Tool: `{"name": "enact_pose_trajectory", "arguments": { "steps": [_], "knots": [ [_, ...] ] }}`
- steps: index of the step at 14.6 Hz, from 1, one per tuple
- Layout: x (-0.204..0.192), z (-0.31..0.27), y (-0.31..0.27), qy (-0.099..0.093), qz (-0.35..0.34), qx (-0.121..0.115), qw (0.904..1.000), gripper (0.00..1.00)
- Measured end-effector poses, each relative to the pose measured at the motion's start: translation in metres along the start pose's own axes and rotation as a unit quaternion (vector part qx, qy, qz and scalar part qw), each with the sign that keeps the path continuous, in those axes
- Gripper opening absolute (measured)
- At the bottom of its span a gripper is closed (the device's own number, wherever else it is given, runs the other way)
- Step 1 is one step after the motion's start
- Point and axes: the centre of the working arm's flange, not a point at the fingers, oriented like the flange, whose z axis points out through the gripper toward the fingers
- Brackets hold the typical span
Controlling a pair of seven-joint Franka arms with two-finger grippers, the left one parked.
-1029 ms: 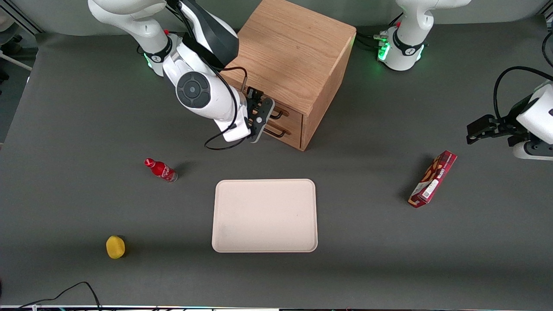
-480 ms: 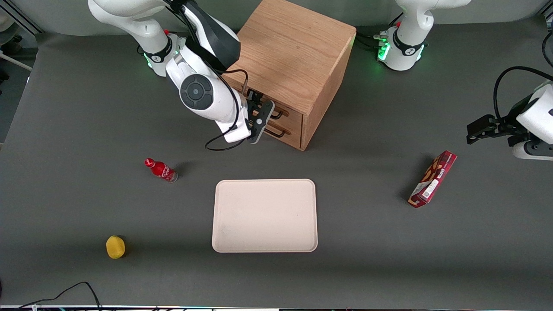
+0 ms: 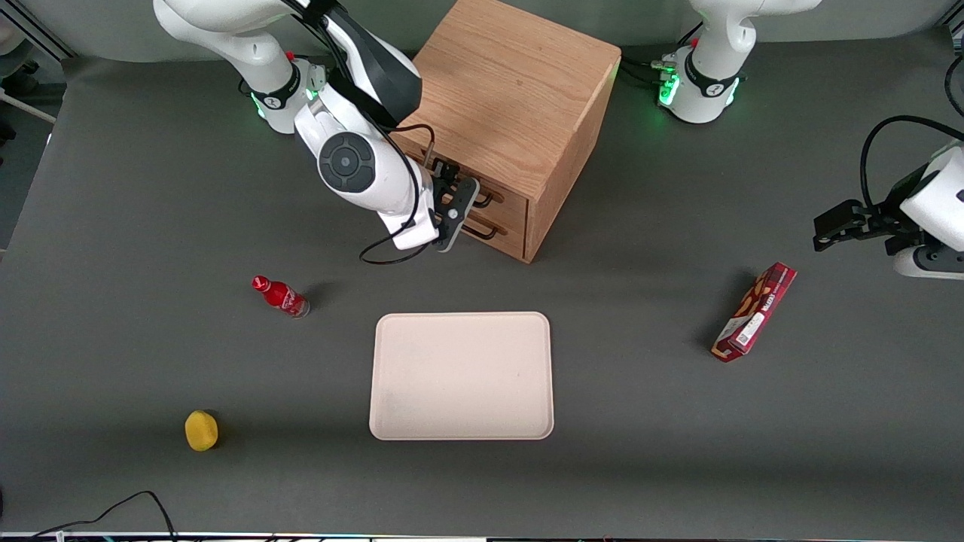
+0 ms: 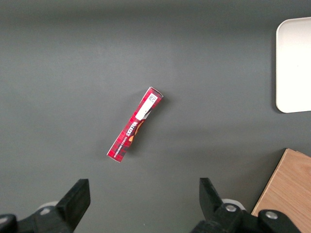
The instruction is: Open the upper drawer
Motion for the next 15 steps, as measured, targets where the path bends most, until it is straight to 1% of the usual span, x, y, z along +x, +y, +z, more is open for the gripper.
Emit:
{"name": "enact_pose_trajectory", "arguments": {
  "steps": [2, 8, 15],
  "knots": [
    [0.0003, 0.0010, -0.0002, 0.001, 0.000, -0.001, 1.0000, 1.00],
    [0.0022, 0.0060, 0.0033, 0.003, -0.006, -0.015, 0.9999, 1.00],
    [0.0019, 0.0035, 0.0084, 0.005, -0.004, -0.020, 0.9998, 1.00]
  ]
}}
